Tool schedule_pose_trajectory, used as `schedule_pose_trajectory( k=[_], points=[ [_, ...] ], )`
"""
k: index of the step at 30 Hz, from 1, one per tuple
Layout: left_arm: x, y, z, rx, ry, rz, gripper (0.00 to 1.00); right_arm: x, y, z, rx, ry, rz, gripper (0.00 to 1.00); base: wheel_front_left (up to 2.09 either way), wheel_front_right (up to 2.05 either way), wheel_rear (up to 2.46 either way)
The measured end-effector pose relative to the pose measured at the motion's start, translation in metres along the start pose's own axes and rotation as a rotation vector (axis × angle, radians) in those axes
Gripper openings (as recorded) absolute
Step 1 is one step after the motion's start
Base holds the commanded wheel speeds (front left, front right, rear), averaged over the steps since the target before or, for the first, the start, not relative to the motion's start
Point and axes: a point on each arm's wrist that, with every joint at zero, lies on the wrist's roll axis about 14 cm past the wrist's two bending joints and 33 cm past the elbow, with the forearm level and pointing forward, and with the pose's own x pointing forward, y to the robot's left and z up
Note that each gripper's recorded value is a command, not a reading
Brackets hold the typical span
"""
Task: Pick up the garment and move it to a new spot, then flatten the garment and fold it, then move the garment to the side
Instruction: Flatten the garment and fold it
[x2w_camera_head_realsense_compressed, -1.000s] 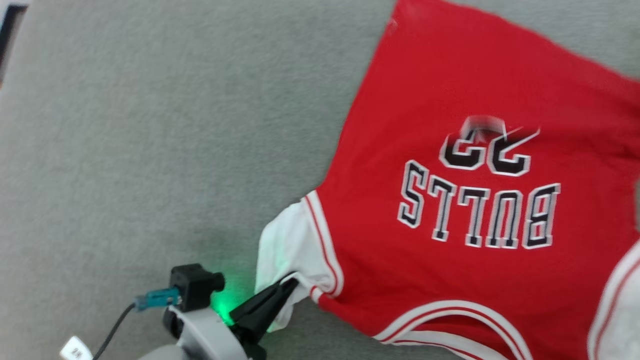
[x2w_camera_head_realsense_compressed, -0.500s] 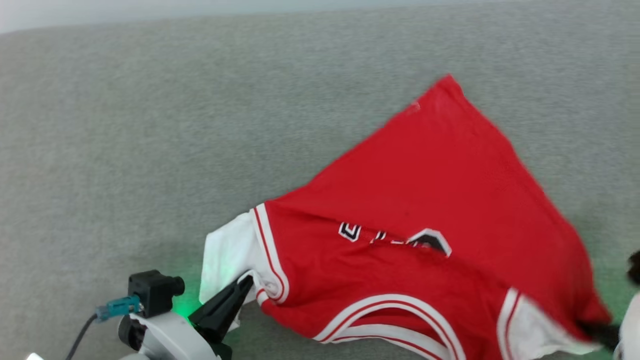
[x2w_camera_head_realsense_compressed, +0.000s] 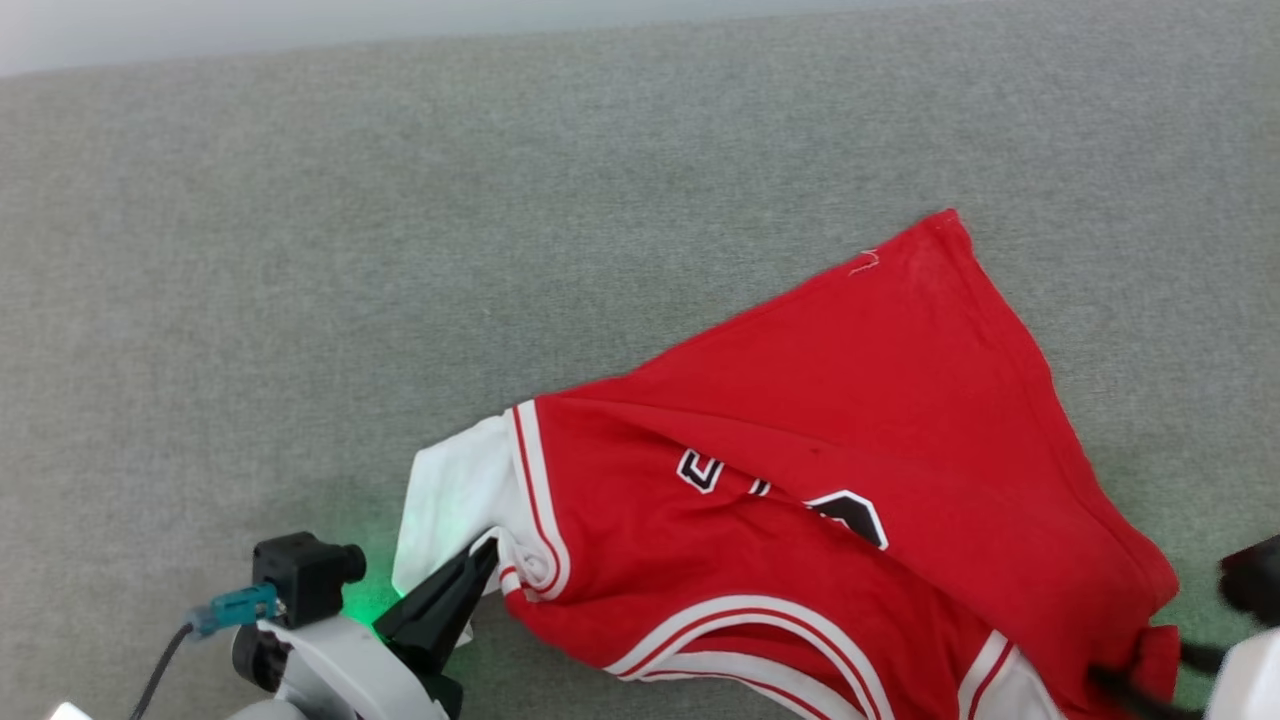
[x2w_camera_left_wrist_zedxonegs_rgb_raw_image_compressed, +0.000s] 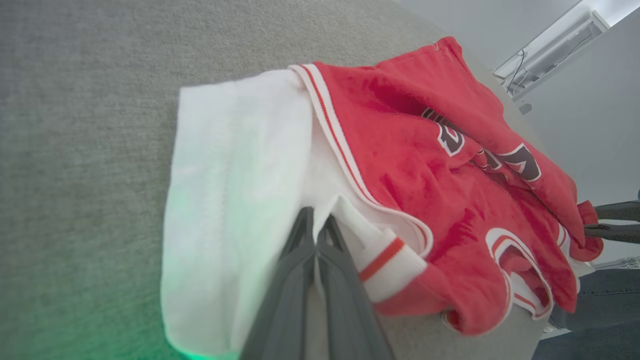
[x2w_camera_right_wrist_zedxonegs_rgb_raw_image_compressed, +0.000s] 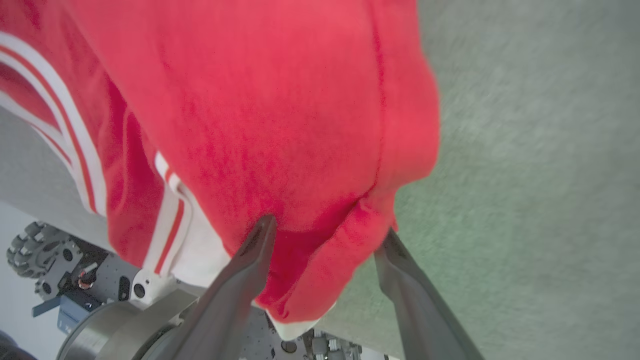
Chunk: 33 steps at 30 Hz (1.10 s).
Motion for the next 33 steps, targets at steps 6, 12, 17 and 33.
schedule_pose_trajectory(
  k=[6, 12, 17, 33],
  points=[
    [-0.005, -0.003, -0.002, -0.012, -0.01, 0.002, 0.0, -0.029, -0.013, 0.062, -0.091, -0.143, -0.044, 1.0, 0.0, 0.0, 0.0],
    [-0.005, -0.002, 0.004, -0.016, -0.041, 0.009, 0.0, -0.042, -0.018, 0.161, -0.217, -0.373, -0.085, 1.0, 0.0, 0.0, 0.0],
    [-0.002, 0.004, 0.008, -0.029, -0.06, 0.023, 0.0, -0.01, -0.007, 0.211, -0.259, -0.417, -0.047, 1.0, 0.0, 0.0, 0.0],
    [0.002, 0.023, 0.004, -0.085, -0.088, 0.075, 0.0, 0.114, -0.007, 0.213, -0.319, -0.101, -0.008, 0.04, 0.0, 0.0, 0.0]
  ],
)
